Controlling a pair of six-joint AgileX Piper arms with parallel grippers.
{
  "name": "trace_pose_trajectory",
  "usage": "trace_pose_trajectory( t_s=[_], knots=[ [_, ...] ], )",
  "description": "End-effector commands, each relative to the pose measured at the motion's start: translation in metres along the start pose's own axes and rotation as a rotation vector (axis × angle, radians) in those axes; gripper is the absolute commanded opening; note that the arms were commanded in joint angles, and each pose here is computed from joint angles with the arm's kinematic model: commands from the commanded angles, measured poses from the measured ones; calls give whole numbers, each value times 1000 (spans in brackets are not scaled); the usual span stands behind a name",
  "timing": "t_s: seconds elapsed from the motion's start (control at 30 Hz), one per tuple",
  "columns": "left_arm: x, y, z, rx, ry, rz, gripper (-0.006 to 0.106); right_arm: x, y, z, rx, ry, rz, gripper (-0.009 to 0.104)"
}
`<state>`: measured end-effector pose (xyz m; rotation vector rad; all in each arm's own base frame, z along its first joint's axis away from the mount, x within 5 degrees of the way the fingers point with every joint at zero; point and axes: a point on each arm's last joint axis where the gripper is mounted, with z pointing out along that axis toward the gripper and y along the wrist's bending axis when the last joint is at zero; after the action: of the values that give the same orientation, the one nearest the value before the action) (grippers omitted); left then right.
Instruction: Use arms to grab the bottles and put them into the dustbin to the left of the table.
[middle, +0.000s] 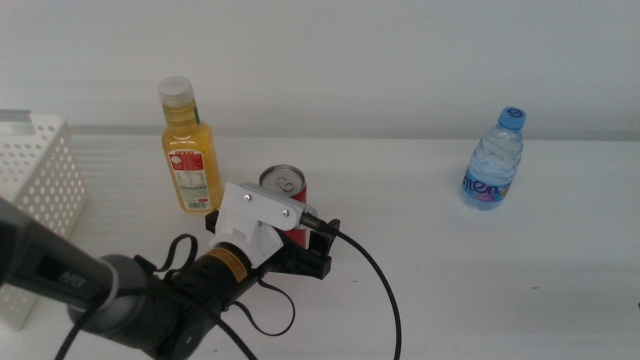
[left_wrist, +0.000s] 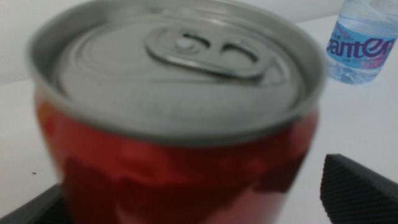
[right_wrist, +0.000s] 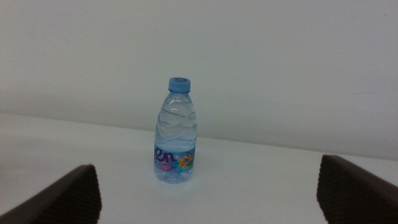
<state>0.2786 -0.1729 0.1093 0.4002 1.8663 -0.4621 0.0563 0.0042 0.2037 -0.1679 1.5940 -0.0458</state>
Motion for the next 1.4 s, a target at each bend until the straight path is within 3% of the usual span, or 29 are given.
trace_pose_trajectory(
  t_s=[0.0,1.0,1.17,1.37],
  knots=[
    [0,-4,5,17,-10,-4,94,12,1,-1,9,-2,-13,93],
    [-6,-2,28,-16,-13,-32,92,12,1,-1,9,-2,-13,93],
    [-5,-1,28,-25,-2,-36,80,12,1,-1,9,-2,-13,93],
    [-3,-1,28,-28,27,-36,47,12,1,-1,9,-2,-13,93]
  ],
)
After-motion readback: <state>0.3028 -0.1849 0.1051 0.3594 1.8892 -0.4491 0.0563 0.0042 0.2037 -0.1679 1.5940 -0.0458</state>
